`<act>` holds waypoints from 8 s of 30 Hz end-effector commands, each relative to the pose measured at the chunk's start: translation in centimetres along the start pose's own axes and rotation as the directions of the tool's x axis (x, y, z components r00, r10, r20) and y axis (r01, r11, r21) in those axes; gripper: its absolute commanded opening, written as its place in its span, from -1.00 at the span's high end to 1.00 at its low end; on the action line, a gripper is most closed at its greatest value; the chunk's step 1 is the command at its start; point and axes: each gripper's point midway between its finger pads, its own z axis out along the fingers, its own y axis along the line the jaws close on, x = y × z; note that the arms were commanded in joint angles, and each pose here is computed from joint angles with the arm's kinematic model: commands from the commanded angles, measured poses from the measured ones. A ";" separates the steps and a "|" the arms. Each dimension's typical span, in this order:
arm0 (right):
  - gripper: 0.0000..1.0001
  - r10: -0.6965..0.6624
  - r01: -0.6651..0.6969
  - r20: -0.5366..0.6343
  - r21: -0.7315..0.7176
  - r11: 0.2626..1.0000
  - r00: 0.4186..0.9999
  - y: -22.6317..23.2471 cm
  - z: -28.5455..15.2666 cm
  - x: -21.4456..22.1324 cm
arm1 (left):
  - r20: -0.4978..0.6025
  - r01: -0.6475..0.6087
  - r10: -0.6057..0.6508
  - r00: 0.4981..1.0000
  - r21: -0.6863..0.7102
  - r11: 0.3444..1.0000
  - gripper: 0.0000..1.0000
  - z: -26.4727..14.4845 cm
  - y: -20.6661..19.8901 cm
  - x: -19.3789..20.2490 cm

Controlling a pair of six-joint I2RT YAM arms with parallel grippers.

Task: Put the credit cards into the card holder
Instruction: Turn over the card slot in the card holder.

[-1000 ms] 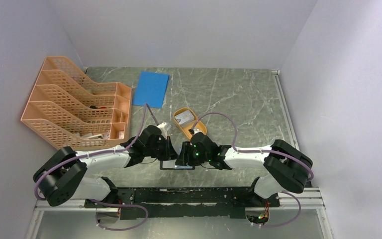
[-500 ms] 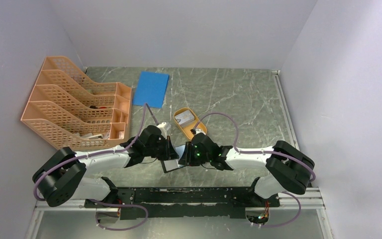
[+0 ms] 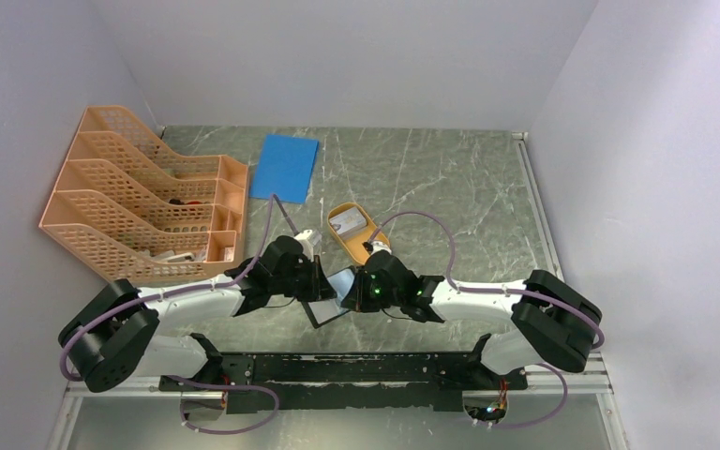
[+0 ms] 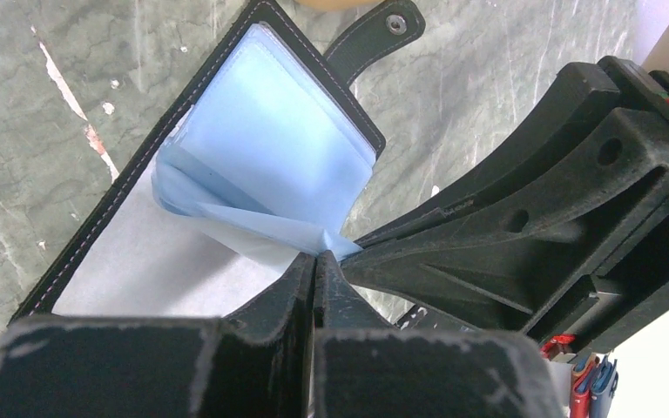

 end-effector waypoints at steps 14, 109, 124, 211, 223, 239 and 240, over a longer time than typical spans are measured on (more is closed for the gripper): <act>1.00 0.010 -0.011 0.012 0.043 0.999 1.000 -0.9 0.1 0.0 | 0.033 -0.040 0.043 0.999 -0.077 0.996 0.10 -1.5 0.9 -0.8; 1.00 0.054 -0.052 0.130 -0.017 0.999 0.990 -0.3 -2.7 -0.5 | -0.034 -0.052 0.054 0.998 0.062 0.997 0.90 2.4 -2.8 1.3; 0.20 0.043 -0.054 0.153 0.067 0.996 0.987 -2.0 -3.4 -0.6 | -0.019 -0.066 0.066 0.998 -0.011 0.998 0.91 1.9 -1.3 1.2; 0.02 -0.189 0.155 0.084 0.307 0.939 0.978 -2.9 -2.1 -2.2 | 0.018 -0.085 0.089 0.996 -0.147 0.985 0.90 0.1 1.6 1.1; 0.05 -0.252 0.219 0.065 0.314 0.924 0.966 -1.0 -0.9 -2.3 | 0.036 -0.067 0.074 0.997 -0.181 0.981 0.90 -1.2 2.1 1.1; 0.31 -0.261 0.254 0.002 0.223 0.941 0.965 1.1 2.8 -0.7 | 0.186 -0.029 0.059 0.981 -0.159 0.987 0.90 -4.6 0.4 -1.8; 0.31 -0.259 0.252 0.000 0.223 0.942 0.966 1.1 2.9 -0.7 | 0.190 -0.031 0.059 0.980 -0.145 0.989 0.90 -4.5 0.1 -1.9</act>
